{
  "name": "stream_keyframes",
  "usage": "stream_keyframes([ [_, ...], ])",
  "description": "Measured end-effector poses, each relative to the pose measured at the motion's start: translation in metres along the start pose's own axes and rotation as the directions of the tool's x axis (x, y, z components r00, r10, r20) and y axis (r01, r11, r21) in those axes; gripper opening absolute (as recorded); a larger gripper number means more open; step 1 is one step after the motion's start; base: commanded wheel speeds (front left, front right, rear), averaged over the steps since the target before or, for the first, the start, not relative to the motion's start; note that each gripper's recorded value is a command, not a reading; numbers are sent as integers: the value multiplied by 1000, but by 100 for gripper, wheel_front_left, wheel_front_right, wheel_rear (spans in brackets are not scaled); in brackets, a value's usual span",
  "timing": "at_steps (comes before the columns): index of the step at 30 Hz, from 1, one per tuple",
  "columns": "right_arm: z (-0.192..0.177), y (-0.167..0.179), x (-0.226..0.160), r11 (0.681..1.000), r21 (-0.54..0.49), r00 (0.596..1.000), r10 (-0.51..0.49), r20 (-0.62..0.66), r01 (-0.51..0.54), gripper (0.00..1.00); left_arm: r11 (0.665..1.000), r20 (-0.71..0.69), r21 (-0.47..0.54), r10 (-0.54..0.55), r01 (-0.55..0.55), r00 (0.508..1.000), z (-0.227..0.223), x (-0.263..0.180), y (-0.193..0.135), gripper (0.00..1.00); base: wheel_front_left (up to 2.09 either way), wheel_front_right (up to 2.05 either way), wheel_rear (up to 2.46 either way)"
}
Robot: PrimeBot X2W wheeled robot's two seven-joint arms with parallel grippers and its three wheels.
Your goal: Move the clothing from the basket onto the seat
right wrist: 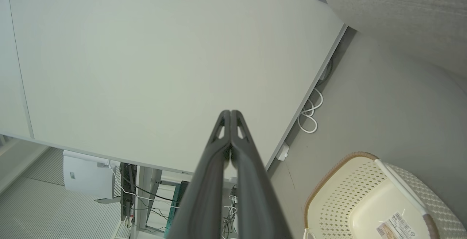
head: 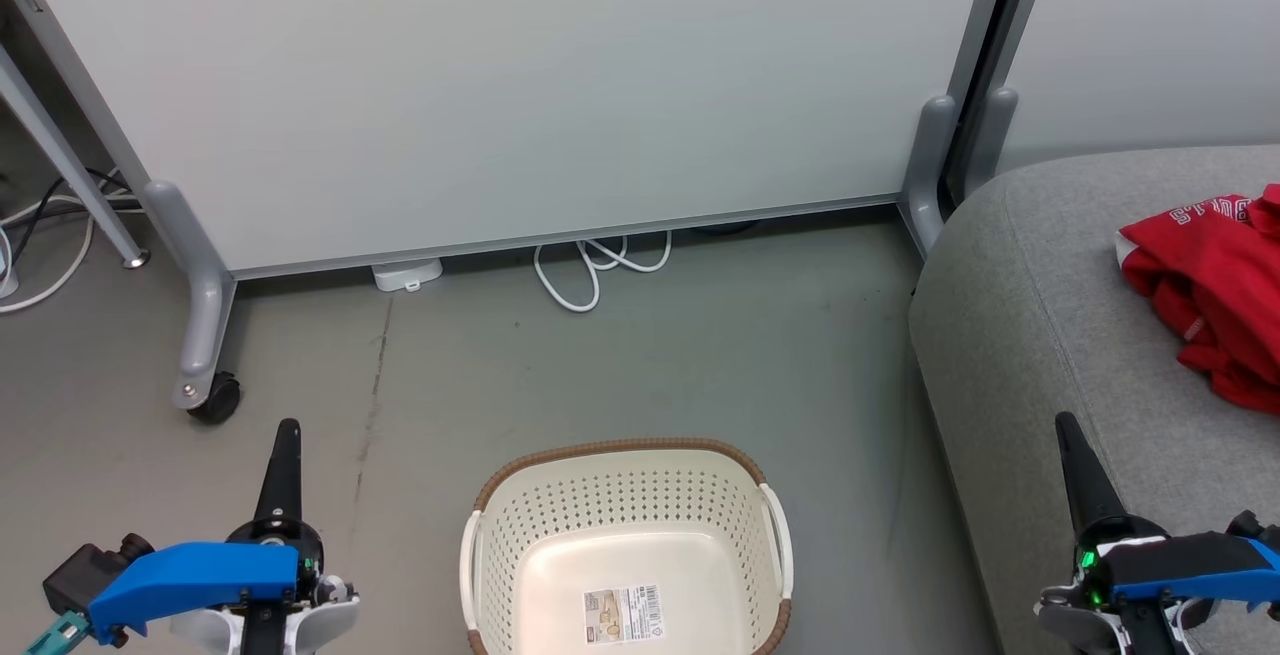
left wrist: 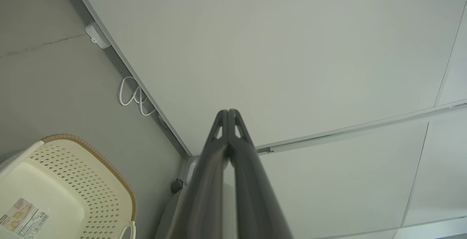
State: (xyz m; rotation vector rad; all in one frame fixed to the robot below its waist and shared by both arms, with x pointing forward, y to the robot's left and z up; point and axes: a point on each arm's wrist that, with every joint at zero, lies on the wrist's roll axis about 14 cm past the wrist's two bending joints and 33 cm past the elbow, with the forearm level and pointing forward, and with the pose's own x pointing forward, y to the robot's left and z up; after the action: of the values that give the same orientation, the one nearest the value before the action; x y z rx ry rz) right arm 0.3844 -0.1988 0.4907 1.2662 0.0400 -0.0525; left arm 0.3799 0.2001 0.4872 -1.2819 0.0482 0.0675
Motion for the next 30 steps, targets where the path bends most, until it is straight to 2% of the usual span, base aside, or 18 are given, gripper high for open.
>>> stream_keyframes([
  [14,2,5,1,992,127,1000,18,-3,-17,0,992,-5,-123,-19,19,1000,1,2,-5,0,0,0,0],
  [30,4,10,2,968,246,999,40,-4,-38,0,970,-6,-238,-48,45,999,3,5,-12,0,0,0,0],
])
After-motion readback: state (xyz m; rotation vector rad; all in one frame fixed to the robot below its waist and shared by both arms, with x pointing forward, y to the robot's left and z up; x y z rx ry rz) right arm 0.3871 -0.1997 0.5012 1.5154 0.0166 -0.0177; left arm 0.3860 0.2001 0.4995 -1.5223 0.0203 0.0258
